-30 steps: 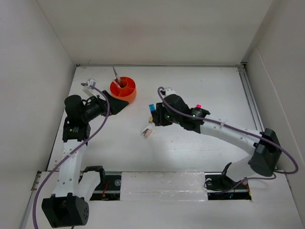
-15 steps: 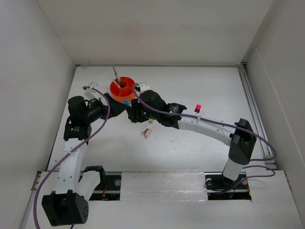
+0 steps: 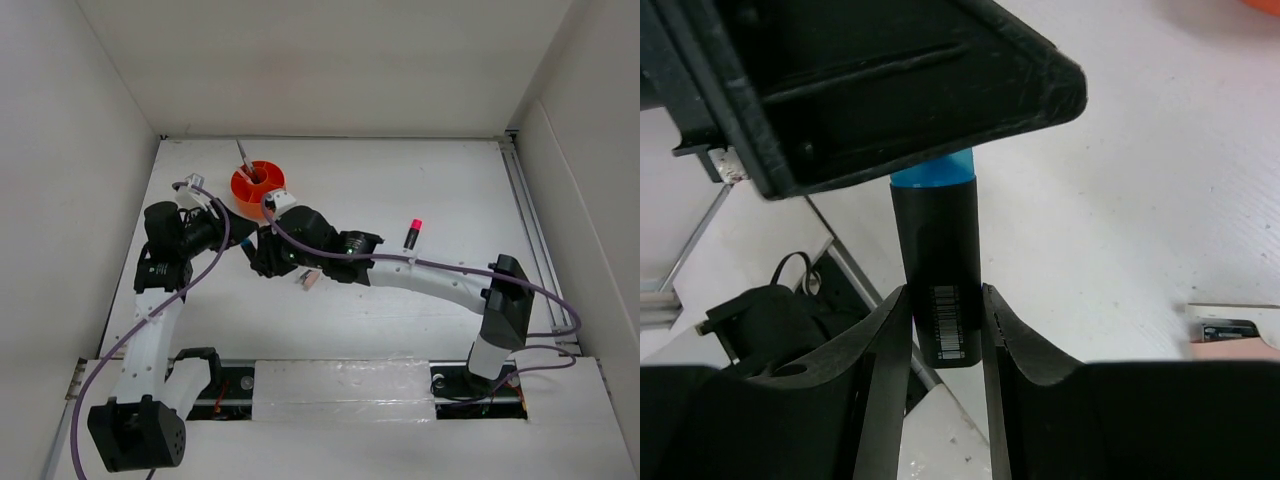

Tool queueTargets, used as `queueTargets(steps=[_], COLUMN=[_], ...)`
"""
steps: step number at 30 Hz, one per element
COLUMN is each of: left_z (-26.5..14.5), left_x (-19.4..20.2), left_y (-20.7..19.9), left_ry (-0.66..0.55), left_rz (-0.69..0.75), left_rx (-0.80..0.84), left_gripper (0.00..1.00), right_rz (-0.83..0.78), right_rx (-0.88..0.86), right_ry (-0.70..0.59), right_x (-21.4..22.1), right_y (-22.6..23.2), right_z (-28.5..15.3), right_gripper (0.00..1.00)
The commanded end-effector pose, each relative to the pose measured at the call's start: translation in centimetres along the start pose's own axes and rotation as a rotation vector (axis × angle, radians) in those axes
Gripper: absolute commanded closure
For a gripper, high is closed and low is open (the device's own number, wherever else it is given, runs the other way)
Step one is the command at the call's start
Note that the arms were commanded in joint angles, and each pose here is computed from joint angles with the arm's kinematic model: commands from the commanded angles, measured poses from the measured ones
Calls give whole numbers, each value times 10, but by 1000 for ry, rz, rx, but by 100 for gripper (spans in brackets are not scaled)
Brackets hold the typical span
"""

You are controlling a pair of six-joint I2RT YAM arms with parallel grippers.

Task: Sort the stationery into containers
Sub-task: Pick up the pen from the center of the board, then place the pen in the storage box.

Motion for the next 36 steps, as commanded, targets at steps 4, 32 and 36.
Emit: queueTargets(steps=[4,32,36], left_z=[-2,-14,-19], left_x=[-13,-68,-106], left_y=[-10,-12,6], left_ry=[-26,-275,-442], left_rz=[37,108,114], left_rx=[33,-99,-264], left_gripper=[68,100,100], right_rz=[-8,-8,-14], right_rx=[-57,144,196], right_ry=[-140,-190,-219], right_x=[-39,-35,-35], right_y=[29,-16,-43], right_z=[-7,-7,-42], right_gripper=[100,20,19])
Point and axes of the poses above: each gripper's point midway between its finger pads, its own z axis out along the fingers, its own y axis along the line the jaws close on, x = y × z, the point moved 3 cm from there along -z, back along the fingers, and after that the axes turned 6 degrees about z, right-handed, at the moved point
